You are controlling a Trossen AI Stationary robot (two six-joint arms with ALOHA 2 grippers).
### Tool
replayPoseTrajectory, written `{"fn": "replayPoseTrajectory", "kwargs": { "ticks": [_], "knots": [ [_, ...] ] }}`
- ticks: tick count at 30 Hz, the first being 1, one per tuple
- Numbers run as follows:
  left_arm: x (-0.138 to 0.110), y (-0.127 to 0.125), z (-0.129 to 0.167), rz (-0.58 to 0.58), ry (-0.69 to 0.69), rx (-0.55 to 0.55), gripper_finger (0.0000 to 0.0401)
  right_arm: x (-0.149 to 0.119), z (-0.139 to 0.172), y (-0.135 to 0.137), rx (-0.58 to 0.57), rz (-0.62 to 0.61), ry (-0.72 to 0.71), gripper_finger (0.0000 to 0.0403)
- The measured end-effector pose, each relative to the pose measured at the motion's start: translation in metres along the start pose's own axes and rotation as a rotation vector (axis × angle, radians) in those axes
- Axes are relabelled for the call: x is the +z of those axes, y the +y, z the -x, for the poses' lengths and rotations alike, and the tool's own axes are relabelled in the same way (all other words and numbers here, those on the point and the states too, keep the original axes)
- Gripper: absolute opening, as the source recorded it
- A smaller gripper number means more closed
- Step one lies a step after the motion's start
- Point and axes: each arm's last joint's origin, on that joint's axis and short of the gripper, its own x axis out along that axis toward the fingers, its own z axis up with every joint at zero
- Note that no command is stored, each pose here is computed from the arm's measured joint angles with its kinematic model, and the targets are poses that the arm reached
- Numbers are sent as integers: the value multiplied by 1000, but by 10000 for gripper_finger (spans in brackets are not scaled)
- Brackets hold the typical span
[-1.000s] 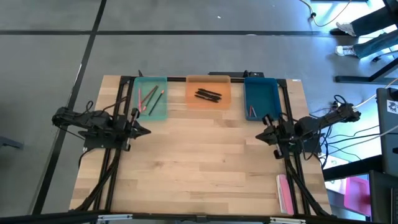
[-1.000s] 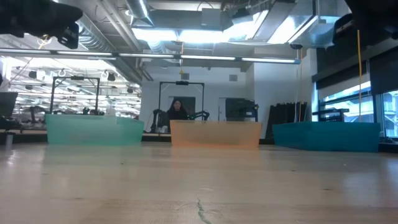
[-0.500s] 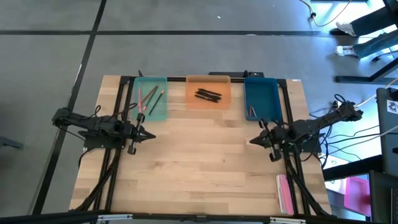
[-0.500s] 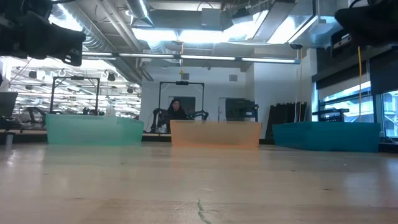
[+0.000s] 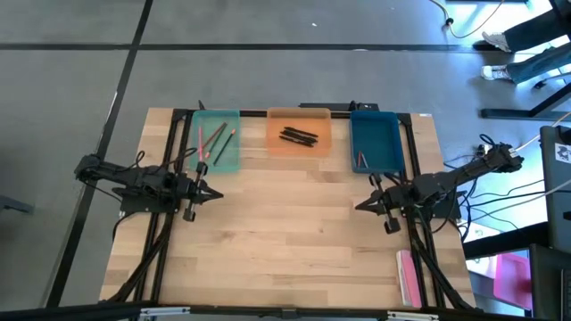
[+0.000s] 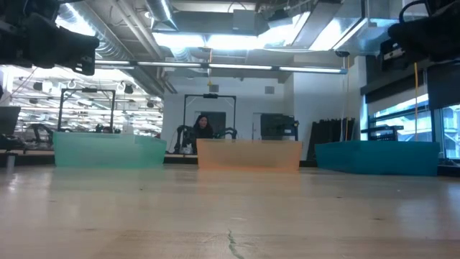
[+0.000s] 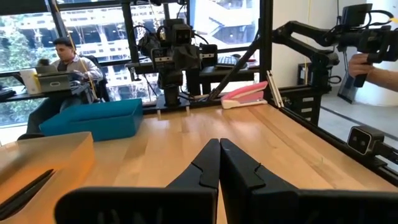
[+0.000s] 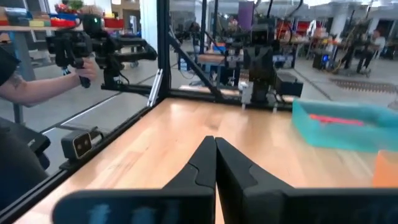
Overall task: Sort crayons/erasers/pens/pencils in bins
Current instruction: Return to Home Position
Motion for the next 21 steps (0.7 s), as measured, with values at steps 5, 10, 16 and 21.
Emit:
{"fn": "replayPoseTrajectory", "kwargs": {
  "ticks": [5,10,16,21],
  "knots": [
    [0,0,0,1,0,0,0,0,0,2,57,61,-6,3],
    [0,0,0,2,0,0,0,-19,2,2,78,42,15,3],
    [0,0,0,2,0,11,0,-17,3,2,77,71,-4,3],
    [0,0,0,-6,0,11,0,-18,3,2,71,72,3,10]
  ]
}}
